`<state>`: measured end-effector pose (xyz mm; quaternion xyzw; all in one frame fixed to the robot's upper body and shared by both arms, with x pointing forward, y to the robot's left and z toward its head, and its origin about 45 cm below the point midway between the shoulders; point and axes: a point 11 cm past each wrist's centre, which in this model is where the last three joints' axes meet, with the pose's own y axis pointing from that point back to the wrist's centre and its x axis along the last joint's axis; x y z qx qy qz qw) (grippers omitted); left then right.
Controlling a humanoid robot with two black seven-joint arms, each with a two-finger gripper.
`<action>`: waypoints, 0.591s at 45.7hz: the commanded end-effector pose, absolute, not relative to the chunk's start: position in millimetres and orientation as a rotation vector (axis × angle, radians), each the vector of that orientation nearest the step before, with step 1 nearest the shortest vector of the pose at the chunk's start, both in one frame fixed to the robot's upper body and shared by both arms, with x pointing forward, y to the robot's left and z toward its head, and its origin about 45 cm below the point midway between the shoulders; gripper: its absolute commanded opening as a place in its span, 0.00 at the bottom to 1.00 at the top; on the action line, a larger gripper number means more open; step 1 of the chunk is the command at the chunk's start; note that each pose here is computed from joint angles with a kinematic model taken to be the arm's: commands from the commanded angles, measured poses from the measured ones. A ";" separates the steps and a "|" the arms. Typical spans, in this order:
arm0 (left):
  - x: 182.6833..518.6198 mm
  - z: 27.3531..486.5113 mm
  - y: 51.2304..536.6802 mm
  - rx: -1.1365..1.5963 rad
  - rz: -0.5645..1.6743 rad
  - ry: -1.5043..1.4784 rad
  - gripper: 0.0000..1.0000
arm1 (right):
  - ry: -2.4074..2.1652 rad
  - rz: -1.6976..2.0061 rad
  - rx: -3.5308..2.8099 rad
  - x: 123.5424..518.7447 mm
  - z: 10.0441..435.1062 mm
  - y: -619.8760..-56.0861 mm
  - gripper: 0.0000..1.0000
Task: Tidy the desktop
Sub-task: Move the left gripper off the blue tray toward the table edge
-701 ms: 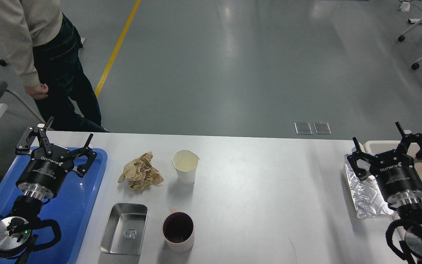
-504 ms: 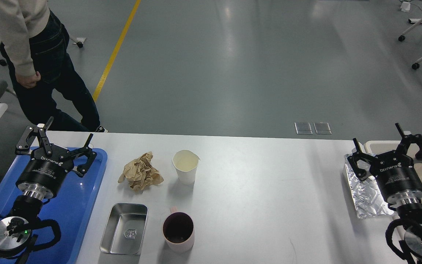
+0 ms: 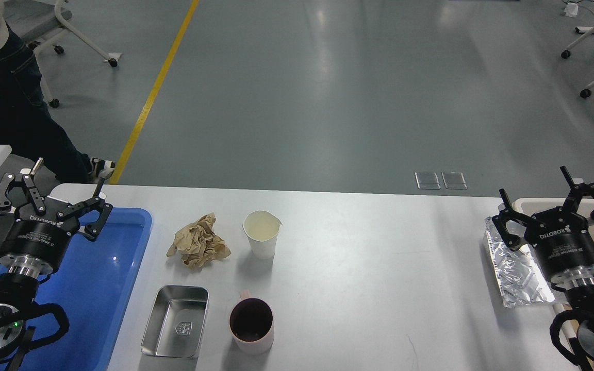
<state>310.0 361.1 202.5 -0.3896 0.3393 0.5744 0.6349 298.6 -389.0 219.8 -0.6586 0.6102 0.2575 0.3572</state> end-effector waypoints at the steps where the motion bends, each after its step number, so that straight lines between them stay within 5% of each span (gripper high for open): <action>1: 309.6 191.8 364.2 -0.964 1.320 0.788 0.96 | 1.570 0.666 -1.697 297.8 218.9 -388.1 1.00; 16: 315.2 174.1 337.8 -0.904 1.352 0.889 0.96 | 1.699 0.461 -1.769 294.8 225.6 -396.4 1.00; 27: 317.7 159.0 345.1 -0.398 1.506 0.758 0.96 | 1.719 0.459 -1.771 291.4 224.0 -401.5 1.00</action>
